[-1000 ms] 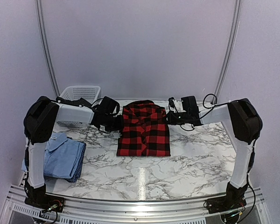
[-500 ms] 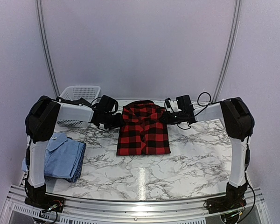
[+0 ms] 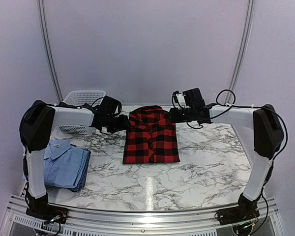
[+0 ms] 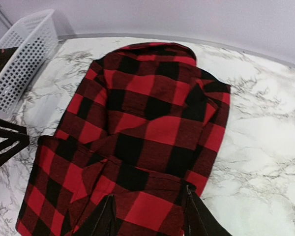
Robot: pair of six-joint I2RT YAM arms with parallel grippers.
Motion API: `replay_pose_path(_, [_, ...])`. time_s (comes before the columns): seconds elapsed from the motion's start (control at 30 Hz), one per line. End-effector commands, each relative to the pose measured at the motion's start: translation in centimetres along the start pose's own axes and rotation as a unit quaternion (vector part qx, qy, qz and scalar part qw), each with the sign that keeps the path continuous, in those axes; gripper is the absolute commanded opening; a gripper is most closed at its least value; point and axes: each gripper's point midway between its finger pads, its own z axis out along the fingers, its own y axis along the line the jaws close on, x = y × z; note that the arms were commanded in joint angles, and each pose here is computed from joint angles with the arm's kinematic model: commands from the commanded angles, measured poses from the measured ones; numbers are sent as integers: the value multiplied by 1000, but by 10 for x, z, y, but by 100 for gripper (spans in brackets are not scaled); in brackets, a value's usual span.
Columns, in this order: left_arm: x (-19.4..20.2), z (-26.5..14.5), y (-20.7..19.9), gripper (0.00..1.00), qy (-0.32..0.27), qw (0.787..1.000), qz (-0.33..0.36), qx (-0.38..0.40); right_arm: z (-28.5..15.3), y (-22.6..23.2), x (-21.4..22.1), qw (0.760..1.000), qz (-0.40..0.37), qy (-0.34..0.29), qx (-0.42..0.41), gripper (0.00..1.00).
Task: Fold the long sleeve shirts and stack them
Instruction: Adjust the 2/3-rectangle-folded shirt at the center of the board.
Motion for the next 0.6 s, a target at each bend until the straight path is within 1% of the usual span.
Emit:
replay_pose_path(0.0, [-5,-24,-5,61,-9,1000,-20,4,10,36,12,998,-7,13,-61,37])
replay_pose_path(0.07, [1,-26,-9,61,-3,1000,-21,10,20,52,26,995,-2,29,-94,35])
replay_pose_path(0.17, [13,-27,-14,61,10,1000,-22,19,34,59,51,993,5,50,-105,33])
replay_pose_path(0.37, [38,-27,-19,60,37,999,-21,32,45,43,99,993,41,84,-74,32])
replay_pose_path(0.47, [46,-27,-21,60,45,998,-22,41,46,36,126,993,34,108,-44,35])
replay_pose_path(0.53, [51,-26,-24,60,52,997,-21,47,43,30,144,991,27,129,-19,41])
replay_pose_path(0.57, [53,-26,-24,60,55,997,-21,48,41,28,150,991,25,134,-9,45])
